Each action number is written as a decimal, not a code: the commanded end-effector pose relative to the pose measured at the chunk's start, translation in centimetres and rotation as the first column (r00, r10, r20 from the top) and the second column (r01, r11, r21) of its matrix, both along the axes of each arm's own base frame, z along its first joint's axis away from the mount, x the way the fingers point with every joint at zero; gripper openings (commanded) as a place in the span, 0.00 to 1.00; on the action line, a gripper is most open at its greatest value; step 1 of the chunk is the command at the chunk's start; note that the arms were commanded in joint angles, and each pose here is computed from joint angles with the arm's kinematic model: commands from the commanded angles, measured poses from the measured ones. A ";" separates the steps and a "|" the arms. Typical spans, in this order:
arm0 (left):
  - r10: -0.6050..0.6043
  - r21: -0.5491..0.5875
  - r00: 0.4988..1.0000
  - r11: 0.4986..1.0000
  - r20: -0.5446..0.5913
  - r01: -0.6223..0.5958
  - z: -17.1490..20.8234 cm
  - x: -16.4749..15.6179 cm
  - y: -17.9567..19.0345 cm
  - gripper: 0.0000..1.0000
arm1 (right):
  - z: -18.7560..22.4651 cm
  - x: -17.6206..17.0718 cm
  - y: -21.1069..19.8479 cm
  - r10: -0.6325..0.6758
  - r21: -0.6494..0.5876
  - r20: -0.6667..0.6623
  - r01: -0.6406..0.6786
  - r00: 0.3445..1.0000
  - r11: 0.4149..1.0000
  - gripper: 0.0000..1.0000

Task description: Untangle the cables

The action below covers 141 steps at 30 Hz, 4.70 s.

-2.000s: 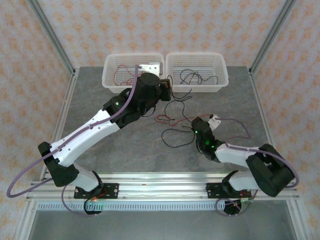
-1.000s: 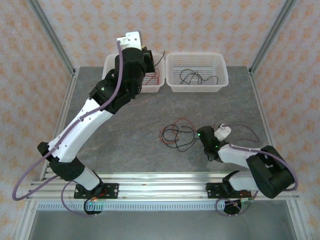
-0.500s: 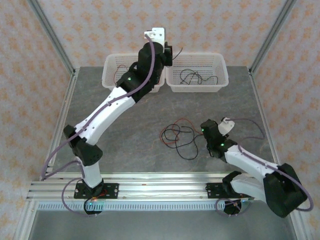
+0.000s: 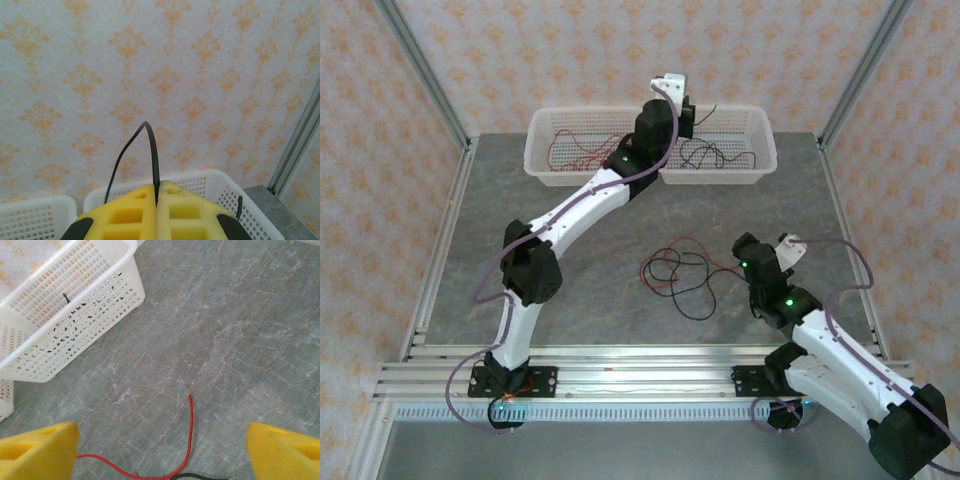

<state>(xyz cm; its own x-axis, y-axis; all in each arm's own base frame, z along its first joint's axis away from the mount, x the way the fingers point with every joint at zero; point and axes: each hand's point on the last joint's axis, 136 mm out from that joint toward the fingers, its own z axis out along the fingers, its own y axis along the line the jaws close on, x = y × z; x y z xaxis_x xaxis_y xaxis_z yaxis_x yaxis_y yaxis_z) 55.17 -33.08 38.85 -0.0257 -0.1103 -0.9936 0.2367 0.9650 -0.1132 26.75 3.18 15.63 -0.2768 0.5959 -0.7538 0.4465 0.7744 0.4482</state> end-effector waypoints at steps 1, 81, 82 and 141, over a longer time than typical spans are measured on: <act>-0.019 -0.069 0.995 0.997 0.099 0.026 2.2 1.2 -0.3 0.00 | 0.4 -0.6 -0.3 0.014 -0.013 -0.020 -0.014 1.000 1.000 0.86; 0.022 0.243 0.985 0.970 -0.172 0.020 -3.9 -8.2 2.0 0.76 | -10.5 -6.4 8.2 0.434 0.194 -0.595 -0.403 0.676 0.894 0.68; 0.022 0.231 0.984 0.973 -0.177 0.020 -4.0 -8.6 2.3 0.76 | -10.7 -6.2 8.3 0.431 0.188 -0.603 -0.406 0.671 0.894 0.67; -0.253 0.007 0.962 0.967 -0.099 0.255 -10.0 -25.2 4.7 0.71 | 7.4 1.3 10.2 0.482 0.103 -0.141 -0.472 0.865 0.876 0.00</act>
